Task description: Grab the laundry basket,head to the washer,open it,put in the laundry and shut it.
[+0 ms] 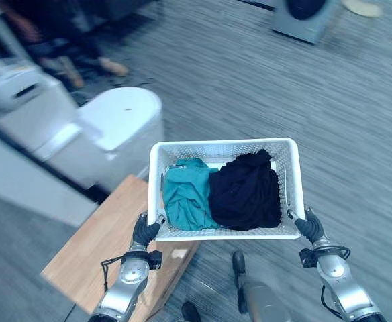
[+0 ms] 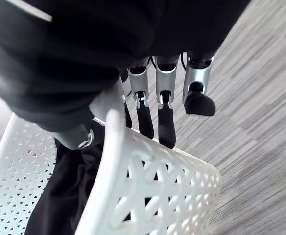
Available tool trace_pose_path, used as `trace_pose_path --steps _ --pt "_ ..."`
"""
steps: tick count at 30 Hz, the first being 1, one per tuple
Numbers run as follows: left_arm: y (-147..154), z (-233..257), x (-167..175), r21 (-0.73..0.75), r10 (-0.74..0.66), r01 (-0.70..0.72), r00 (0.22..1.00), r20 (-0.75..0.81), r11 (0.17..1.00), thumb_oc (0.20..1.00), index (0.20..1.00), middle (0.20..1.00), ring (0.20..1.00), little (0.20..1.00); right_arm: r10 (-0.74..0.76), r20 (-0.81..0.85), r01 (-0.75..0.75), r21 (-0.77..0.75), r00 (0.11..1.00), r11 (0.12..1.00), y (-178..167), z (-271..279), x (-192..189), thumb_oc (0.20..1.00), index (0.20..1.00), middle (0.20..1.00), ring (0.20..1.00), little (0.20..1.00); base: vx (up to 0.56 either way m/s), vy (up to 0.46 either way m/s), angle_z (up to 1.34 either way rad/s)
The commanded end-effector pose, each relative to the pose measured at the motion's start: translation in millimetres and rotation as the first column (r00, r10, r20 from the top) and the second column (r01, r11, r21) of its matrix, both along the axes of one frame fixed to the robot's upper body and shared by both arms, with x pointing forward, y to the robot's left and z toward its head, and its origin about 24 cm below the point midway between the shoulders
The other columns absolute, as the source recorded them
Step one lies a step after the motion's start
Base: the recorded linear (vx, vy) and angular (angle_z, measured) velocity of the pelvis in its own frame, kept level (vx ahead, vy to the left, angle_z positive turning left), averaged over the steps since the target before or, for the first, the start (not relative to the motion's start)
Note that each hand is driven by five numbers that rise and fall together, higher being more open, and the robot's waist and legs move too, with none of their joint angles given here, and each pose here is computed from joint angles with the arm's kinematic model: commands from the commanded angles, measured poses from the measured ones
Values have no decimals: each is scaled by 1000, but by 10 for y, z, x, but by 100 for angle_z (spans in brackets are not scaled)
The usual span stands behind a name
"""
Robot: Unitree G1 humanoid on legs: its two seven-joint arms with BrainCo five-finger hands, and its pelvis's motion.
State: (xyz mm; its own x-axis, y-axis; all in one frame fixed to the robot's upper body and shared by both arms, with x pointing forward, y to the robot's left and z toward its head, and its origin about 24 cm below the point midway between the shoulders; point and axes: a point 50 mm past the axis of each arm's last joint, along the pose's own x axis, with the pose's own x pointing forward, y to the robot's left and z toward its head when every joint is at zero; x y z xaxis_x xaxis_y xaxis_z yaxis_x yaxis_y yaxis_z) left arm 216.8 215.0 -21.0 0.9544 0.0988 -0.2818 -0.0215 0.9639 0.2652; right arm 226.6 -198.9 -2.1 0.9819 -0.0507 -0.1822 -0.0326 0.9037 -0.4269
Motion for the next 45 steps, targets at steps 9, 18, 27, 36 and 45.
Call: trace_pose_path --steps 9,18,27,36,45 --pt "-289 262 108 -131 -140 167 971 194 977 200 200 200 200 200 120 251 -144 79 961 986 -30 515 138 200 200 200 200 200 197 -235 -101" --pt "-248 138 2 -144 -89 109 986 140 983 200 200 200 200 200 129 241 -147 59 962 987 12 496 191 200 200 200 200 200 261 -50 -98" --pt "-226 223 36 -103 -107 126 979 171 987 200 200 200 200 200 167 256 -192 74 952 979 190 497 224 200 200 200 200 200 430 146 -37" --pt "-154 245 66 -120 -69 91 982 178 989 200 200 200 200 200 135 224 -160 98 965 982 157 426 173 200 200 200 200 200 302 50 8" --pt "-198 147 23 -151 -58 81 987 149 985 200 200 200 200 200 96 175 -115 106 980 988 50 311 69 200 200 200 200 200 466 -168 38"
